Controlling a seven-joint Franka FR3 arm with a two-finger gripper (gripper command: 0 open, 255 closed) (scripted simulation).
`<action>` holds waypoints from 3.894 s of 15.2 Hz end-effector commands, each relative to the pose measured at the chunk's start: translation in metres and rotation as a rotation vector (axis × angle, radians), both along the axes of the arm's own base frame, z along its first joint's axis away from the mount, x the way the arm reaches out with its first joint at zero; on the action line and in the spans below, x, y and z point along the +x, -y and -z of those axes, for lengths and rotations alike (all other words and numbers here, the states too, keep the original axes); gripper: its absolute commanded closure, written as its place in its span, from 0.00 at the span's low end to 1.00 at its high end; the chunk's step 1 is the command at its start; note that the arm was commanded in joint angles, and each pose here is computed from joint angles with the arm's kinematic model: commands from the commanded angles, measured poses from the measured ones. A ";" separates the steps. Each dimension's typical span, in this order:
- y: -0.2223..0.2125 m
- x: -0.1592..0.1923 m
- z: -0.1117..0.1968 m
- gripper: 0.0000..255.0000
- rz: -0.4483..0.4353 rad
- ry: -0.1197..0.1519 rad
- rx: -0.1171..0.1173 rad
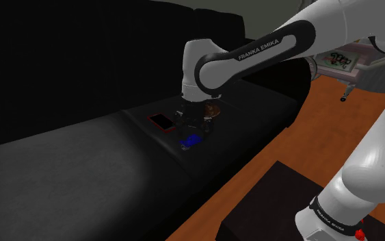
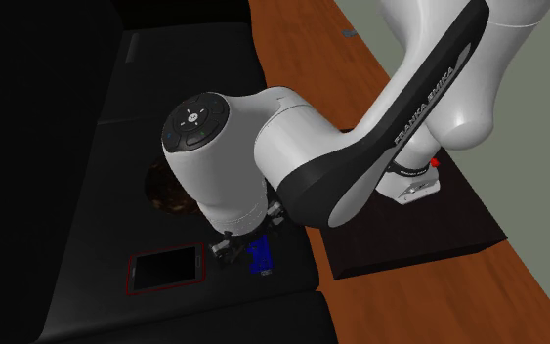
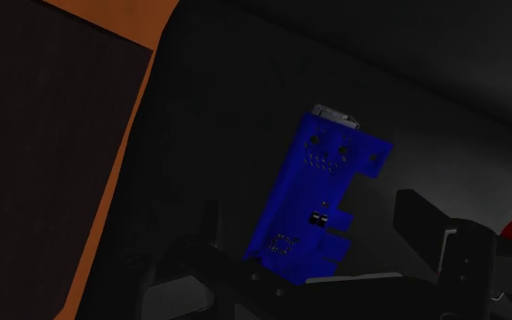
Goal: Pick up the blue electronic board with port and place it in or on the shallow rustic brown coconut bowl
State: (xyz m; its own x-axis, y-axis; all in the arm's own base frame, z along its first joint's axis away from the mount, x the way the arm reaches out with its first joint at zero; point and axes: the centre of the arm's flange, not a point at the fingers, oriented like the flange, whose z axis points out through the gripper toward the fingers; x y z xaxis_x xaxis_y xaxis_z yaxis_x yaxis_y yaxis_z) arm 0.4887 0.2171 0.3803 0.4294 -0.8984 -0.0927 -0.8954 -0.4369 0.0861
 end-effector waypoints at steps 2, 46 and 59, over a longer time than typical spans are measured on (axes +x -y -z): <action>0.000 -0.001 0.004 0.00 0.000 0.001 0.000; 0.054 0.037 -0.123 1.00 0.000 0.001 0.000; 0.178 0.124 -0.122 1.00 0.000 0.001 0.000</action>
